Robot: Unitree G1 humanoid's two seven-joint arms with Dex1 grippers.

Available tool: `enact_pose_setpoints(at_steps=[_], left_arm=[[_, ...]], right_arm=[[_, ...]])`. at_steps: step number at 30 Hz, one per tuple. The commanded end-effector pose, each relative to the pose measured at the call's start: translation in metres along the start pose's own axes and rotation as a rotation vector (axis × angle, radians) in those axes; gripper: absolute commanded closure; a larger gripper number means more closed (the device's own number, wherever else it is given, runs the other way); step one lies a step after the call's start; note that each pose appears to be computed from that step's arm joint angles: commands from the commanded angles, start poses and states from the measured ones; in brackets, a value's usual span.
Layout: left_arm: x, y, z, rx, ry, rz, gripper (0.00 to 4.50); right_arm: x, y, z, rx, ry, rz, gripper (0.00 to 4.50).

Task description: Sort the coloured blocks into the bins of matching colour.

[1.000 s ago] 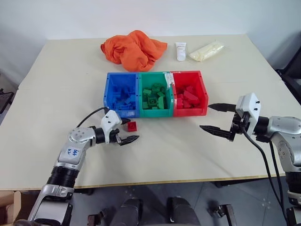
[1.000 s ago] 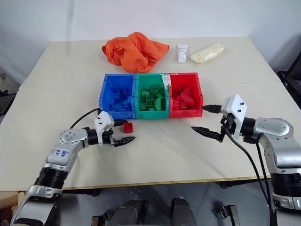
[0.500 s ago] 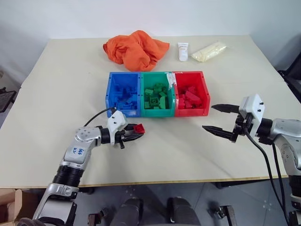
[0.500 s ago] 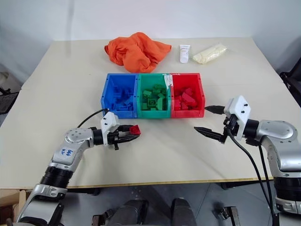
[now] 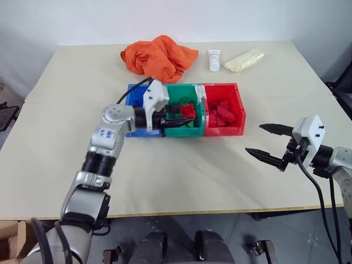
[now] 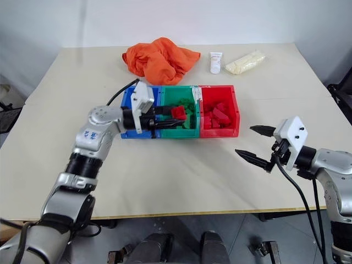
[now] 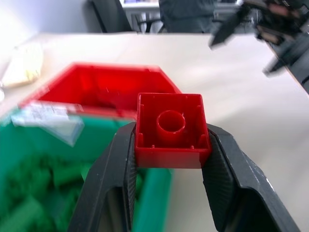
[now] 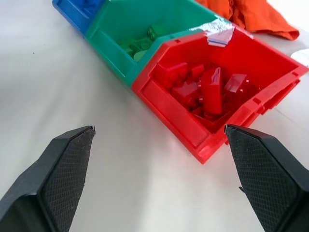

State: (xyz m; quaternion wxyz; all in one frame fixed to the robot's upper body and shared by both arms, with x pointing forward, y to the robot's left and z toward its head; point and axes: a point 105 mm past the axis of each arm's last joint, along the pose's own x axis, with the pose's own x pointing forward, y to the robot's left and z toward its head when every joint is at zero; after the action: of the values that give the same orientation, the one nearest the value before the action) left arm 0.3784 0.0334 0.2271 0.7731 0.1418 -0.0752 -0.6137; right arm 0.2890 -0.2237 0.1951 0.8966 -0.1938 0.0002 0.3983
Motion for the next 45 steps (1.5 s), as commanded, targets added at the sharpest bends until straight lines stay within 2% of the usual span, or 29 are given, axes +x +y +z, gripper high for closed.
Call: enact_pose_setpoints(at_steps=[1, 4, 8, 10, 11, 16, 20, 25, 27, 31, 37, 40, 43, 45], left_arm=[[0.024, 0.011, 0.014, 0.067, -0.026, 0.004, 3.01], [0.053, 0.021, 0.023, 0.058, -0.052, 0.060, 3.01], [0.077, 0.027, 0.029, 0.060, -0.040, 0.137, 3.01], [0.088, 0.033, 0.030, 0.058, -0.005, 0.219, 2.24], [0.090, 0.035, 0.030, 0.058, 0.012, 0.237, 1.99], [0.094, 0.032, 0.045, 0.087, -0.065, 0.224, 0.56], [0.087, 0.034, 0.047, 0.102, -0.082, 0.208, 0.56], [0.057, 0.038, 0.053, 0.106, -0.126, 0.121, 0.56], [0.040, 0.035, 0.047, 0.130, -0.116, 0.064, 0.56], [-0.014, 0.020, 0.023, 0.133, -0.058, -0.062, 0.56], [-0.065, 0.007, 0.011, 0.088, 0.023, -0.017, 0.56], [-0.101, -0.003, 0.000, 0.068, 0.078, 0.035, 0.56], [-0.144, -0.025, -0.008, 0.023, 0.125, 0.101, 0.56], [-0.158, -0.033, -0.013, -0.005, 0.150, 0.134, 0.56]], right_arm=[[-0.006, 0.000, 0.013, -0.037, -0.034, -0.030, 0.00], [-0.009, 0.004, 0.011, -0.028, -0.036, -0.049, 0.00], [-0.013, 0.009, 0.010, -0.020, -0.033, -0.071, 0.00], [-0.018, 0.011, 0.009, -0.018, -0.030, -0.091, 0.00], [-0.019, 0.012, 0.009, -0.017, -0.028, -0.098, 0.00], [-0.024, 0.015, 0.009, -0.012, -0.021, -0.110, 0.00], [-0.020, 0.012, 0.011, -0.015, -0.024, -0.101, 0.00], [-0.013, 0.006, 0.014, -0.031, -0.026, -0.059, 0.00], [-0.010, 0.003, 0.015, -0.040, -0.024, -0.030, 0.00], [-0.003, -0.004, 0.016, -0.057, -0.010, 0.033, 0.00], [0.005, -0.011, 0.014, -0.075, 0.016, 0.121, 0.00], [0.009, -0.012, 0.010, -0.103, 0.049, 0.192, 0.00], [0.012, -0.016, 0.013, -0.115, 0.049, 0.249, 0.00], [0.012, -0.019, 0.012, -0.118, 0.055, 0.265, 0.00]])
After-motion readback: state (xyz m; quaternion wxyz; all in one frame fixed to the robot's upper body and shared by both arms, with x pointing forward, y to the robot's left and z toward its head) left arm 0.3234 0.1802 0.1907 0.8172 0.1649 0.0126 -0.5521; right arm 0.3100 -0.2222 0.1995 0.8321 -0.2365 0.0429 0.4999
